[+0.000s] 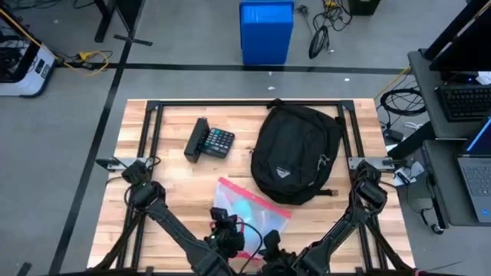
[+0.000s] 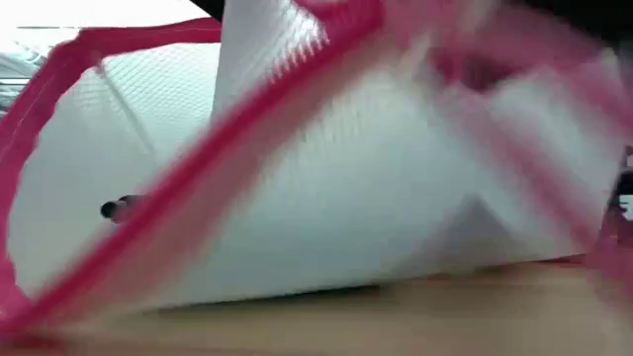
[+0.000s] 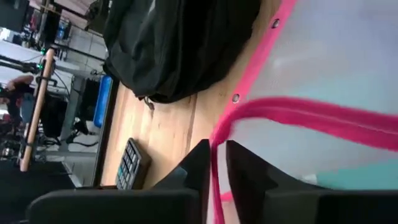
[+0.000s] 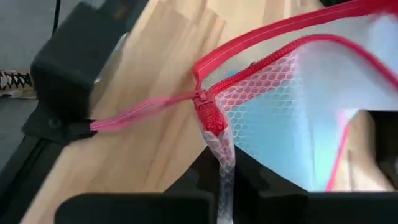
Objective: Unpack backpack
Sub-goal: Remove the black pen from the white zip bag
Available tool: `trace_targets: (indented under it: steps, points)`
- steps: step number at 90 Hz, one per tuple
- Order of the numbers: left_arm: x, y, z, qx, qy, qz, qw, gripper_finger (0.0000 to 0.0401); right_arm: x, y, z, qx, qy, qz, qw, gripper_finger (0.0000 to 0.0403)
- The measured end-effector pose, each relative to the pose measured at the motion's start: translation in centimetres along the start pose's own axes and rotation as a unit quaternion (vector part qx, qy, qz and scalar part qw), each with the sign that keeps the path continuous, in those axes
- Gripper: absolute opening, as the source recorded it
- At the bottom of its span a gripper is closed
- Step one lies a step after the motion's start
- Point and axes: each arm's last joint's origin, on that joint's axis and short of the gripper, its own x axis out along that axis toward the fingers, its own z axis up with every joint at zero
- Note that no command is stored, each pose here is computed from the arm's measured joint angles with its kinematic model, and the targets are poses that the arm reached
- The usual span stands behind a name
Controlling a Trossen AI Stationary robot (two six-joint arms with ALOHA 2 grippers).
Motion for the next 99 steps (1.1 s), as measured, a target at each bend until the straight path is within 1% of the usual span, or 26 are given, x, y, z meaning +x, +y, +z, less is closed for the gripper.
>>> trace_targets:
  steps: [12,23,39,46,60,75,81,90,99]
  points:
    - [-0.9,-0.5,-0.4,0.005,-0.008,-0.005,1.0,0.0073,-1.4,-2.1,0.6,-0.003,0.003,-0.004,1.0,0.0]
    - [-2.5,-0.4,-0.9,0.006,-0.022,-0.019,1.0,0.0085,-2.0,-3.7,0.9,0.004,0.006,-0.009,1.0,0.0]
    - [-5.9,1.1,-1.6,-0.053,-0.043,-0.058,0.996,0.0086,-2.0,-4.1,0.9,0.007,0.009,-0.012,1.0,0.0]
    - [-7.3,1.4,-2.1,-0.071,-0.052,-0.073,0.993,0.0086,-2.0,-4.1,0.9,0.012,0.011,-0.013,1.0,0.0]
    - [-8.8,0.5,-2.8,-0.118,-0.068,-0.104,0.985,0.0086,-2.0,-4.1,0.9,0.012,0.012,-0.013,1.0,0.0]
    - [-8.5,-1.6,-2.3,-0.171,-0.081,-0.146,0.971,0.0086,-1.9,-4.2,0.9,0.015,0.012,-0.012,1.0,0.0]
    - [-8.1,-2.4,-2.3,-0.199,-0.081,-0.154,0.964,0.0086,-1.9,-4.2,0.9,0.015,0.011,-0.012,1.0,0.0]
    - [-6.6,-3.0,-2.8,-0.27,-0.055,-0.143,0.951,0.0086,-1.9,-4.2,0.9,0.016,0.011,-0.012,1.0,0.0]
    - [-4.4,-3.6,-4.1,-0.302,-0.011,-0.117,0.946,0.0086,-2.0,-4.0,0.9,0.014,0.009,-0.011,1.0,0.0]
